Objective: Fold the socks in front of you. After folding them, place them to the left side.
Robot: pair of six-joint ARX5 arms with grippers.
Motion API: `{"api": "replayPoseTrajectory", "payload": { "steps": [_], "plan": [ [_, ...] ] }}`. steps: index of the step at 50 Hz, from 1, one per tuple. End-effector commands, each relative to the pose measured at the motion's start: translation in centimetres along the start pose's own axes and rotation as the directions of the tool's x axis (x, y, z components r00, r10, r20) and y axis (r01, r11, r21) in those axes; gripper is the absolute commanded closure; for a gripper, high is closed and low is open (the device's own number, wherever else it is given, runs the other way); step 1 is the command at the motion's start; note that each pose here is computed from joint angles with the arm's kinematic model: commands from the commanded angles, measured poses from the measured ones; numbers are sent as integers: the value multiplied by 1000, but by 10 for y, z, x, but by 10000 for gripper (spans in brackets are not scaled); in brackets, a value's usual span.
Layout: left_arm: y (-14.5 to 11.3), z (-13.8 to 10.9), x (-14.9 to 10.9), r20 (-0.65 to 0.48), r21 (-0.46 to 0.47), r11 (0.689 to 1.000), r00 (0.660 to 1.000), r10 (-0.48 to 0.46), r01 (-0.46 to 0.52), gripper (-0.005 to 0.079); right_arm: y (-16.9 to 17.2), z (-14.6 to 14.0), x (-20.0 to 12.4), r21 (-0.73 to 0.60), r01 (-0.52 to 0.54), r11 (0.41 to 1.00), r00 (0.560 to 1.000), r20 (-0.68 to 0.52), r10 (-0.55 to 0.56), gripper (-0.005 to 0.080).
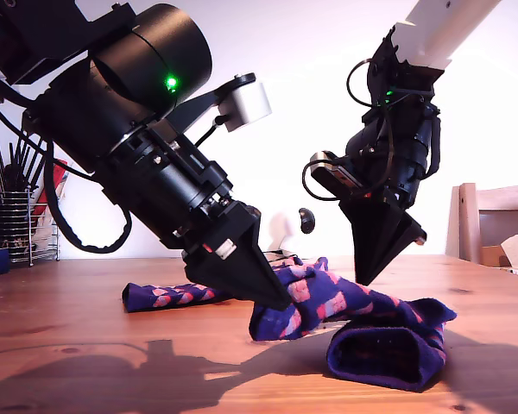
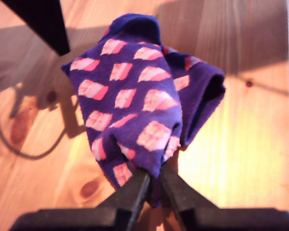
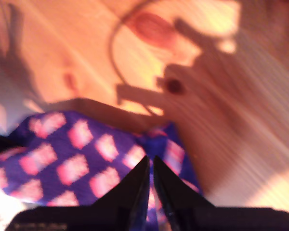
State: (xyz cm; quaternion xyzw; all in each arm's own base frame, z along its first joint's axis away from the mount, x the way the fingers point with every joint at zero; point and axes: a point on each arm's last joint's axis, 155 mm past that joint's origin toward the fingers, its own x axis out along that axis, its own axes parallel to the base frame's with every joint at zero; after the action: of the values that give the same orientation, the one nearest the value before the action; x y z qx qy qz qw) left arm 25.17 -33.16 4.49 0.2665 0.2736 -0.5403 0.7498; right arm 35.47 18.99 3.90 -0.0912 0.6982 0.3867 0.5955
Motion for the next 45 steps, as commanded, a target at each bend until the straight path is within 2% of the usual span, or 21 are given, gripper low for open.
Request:
{"api": "replayPoseTrajectory", "payload": {
  "steps": [1,23,35,41,45],
  "plan": [
    [3,-1,1,-2,-7,1000,1000,11,-11,765,6,-3,-3,8,16,1000,1000,-7,-16,765],
    [40,-14,-8,-15,-63,994,996,93,-93,765,21,-6,9,-24,5,1000,999,-42,-6,765],
    [42,-15,-8,-16,-60,993,995,97,-97,765,17,-32,32,-10,-3,1000,992,-129,2,765],
    [42,-14,-8,-13,-59,993,995,99,-99,765,9,-31,46,-20,10,1000,994,-111,-12,765],
    [42,-14,-8,-13,-59,993,995,98,-99,765,3,-19,52,-40,51,998,996,-69,-53,765]
  ]
}}
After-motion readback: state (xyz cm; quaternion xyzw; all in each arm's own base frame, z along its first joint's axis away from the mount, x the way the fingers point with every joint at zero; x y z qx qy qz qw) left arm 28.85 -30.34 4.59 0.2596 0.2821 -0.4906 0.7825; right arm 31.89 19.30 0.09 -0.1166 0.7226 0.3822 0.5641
